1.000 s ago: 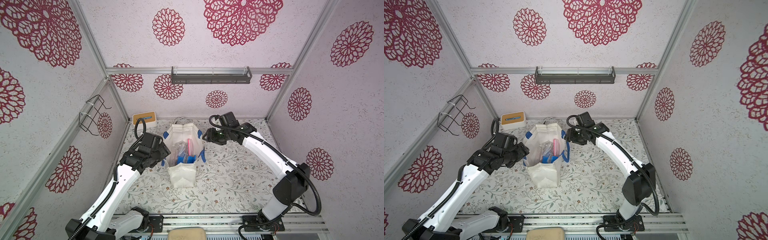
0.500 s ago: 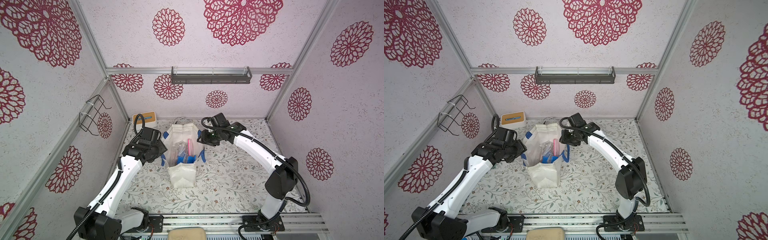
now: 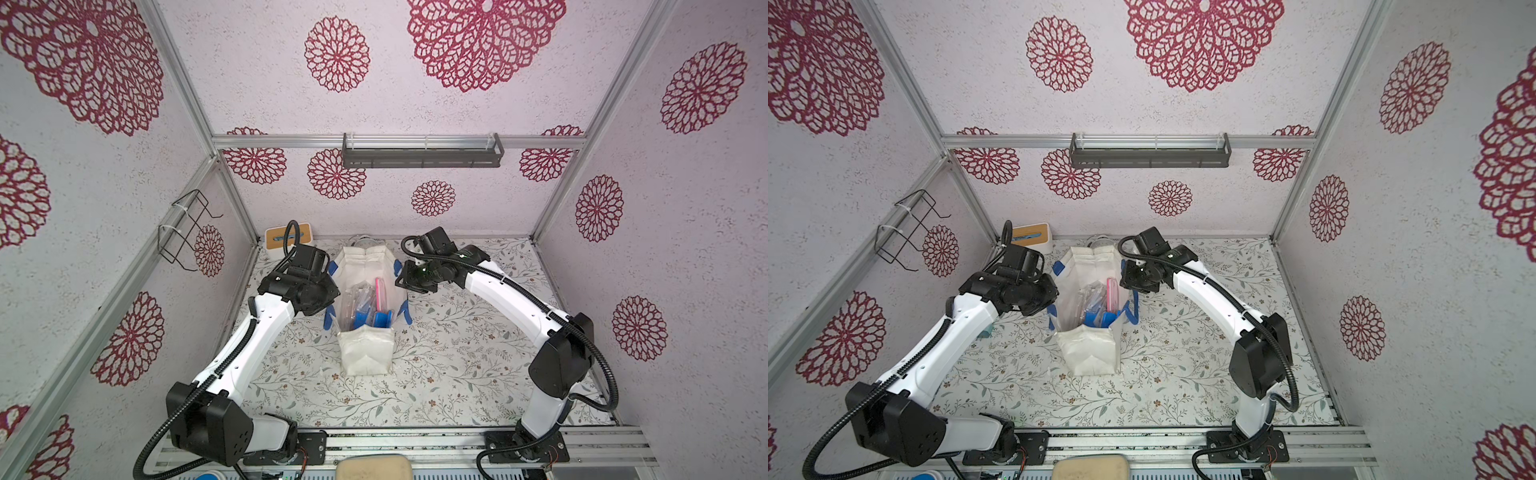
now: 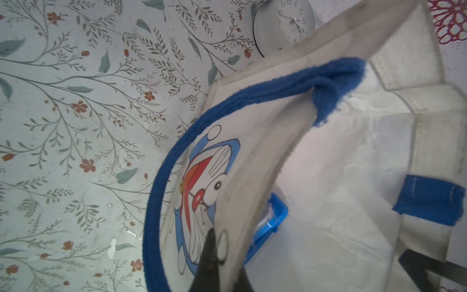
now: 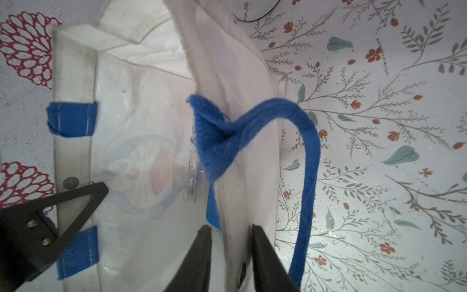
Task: Take out the compass set from the canvas bag
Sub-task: Adjust the canvas bag at the center of the board.
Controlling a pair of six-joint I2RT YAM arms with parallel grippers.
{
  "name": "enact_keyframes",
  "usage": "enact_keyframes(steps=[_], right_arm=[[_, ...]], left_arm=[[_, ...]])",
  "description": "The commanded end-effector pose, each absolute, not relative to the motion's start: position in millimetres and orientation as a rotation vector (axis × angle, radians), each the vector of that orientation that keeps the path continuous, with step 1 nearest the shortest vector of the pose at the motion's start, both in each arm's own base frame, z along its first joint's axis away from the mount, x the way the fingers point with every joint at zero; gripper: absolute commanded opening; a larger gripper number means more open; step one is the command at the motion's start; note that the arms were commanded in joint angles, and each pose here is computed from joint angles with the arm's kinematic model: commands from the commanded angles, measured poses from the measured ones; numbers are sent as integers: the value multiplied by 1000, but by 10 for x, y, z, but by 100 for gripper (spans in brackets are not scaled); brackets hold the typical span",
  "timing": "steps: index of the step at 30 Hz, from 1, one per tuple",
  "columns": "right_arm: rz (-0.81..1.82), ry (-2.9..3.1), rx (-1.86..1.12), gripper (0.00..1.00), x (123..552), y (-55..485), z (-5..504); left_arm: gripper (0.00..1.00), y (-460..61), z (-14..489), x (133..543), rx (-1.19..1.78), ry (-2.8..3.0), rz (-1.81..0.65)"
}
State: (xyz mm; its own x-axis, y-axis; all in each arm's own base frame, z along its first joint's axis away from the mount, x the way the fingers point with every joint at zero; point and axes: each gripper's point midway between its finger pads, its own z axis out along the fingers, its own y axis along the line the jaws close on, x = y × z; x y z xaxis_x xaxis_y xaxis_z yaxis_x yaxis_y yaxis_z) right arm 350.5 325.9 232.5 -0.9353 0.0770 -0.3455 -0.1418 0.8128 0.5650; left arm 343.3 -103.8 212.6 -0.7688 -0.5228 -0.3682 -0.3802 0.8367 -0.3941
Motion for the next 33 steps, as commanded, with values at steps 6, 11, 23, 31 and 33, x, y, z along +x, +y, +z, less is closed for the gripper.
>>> enact_keyframes(steps=[6,11,23,31,33], right_arm=[[975,2575,-114,11,3459,3550,2510],[985,2560,-120,6,3443,3692,2418],[887,2604,60,42,3208,3179,1972],[865,2447,258,43,3098,2664,2589],[943,2424,268,37,3064,2760,2723]], left_arm=[[0,-1238,3059,4057,-390,2404,-431],[0,-1568,3268,4179,-167,2395,-450],[0,-2075,2604,3623,24,2540,-537],[0,-2099,2741,3578,11,2490,-593],[0,-2127,2760,3584,10,2486,-611]])
